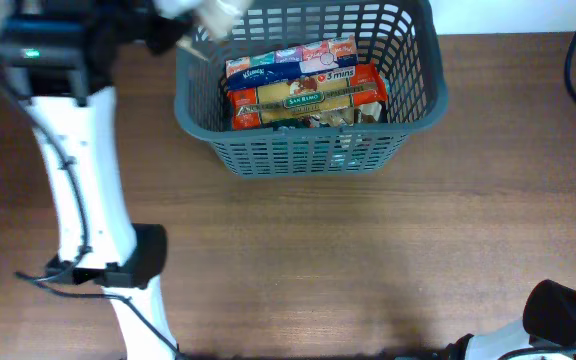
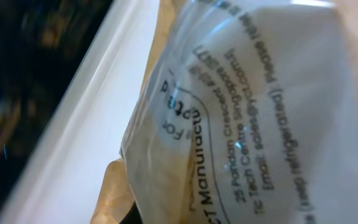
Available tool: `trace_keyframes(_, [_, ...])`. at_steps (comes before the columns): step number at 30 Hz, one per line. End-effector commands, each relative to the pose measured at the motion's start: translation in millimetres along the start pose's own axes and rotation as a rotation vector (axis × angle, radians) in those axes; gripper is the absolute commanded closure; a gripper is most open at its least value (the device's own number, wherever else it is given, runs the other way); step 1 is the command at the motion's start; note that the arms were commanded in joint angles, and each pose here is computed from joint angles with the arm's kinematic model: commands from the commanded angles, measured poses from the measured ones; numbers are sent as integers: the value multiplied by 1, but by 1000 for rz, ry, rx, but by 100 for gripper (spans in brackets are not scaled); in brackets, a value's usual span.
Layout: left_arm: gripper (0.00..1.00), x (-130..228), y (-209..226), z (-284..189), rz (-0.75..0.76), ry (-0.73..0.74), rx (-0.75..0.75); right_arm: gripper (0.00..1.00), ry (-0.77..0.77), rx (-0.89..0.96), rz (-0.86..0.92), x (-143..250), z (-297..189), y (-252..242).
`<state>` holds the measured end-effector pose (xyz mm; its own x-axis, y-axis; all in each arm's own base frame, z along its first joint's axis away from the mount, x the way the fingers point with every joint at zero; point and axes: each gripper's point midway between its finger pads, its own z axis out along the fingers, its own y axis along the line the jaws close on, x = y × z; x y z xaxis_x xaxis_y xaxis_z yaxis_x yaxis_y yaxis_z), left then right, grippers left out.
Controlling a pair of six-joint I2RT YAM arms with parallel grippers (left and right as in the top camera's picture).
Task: Pack container
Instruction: 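Lift the white snack bag into the basket and open the left gripper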
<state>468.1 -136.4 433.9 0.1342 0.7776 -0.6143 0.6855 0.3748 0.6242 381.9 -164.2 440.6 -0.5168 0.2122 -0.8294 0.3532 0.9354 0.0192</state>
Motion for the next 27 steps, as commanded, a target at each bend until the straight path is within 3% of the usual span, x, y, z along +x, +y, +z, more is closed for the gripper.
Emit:
trace_keyframes(1, [98,-30,-23,17,213,-65,54,1,3,-3,11,0,2,0])
trace_keyframes(7, [98,-31,-70,83,213,-70,208,1,3,-3,11,1,2,0])
trace_keyframes(16, [98,14,-133,163,94,63,400,1,3,-3,10,0,2,0])
trace_keyframes(22, [78,20,-159,183,5,102,463,1,3,-3,10,0,2,0])
trace_keyframes(23, [68,22,-162,183,1,110,475,1,3,-3,11,0,2,0])
trace_keyframes(25, [30,23,-166,182,-24,124,489,1,3,-3,11,1,2,0])
trace_keyframes(27, [1,19,-163,178,-67,136,473,1,3,-3,11,0,2,0])
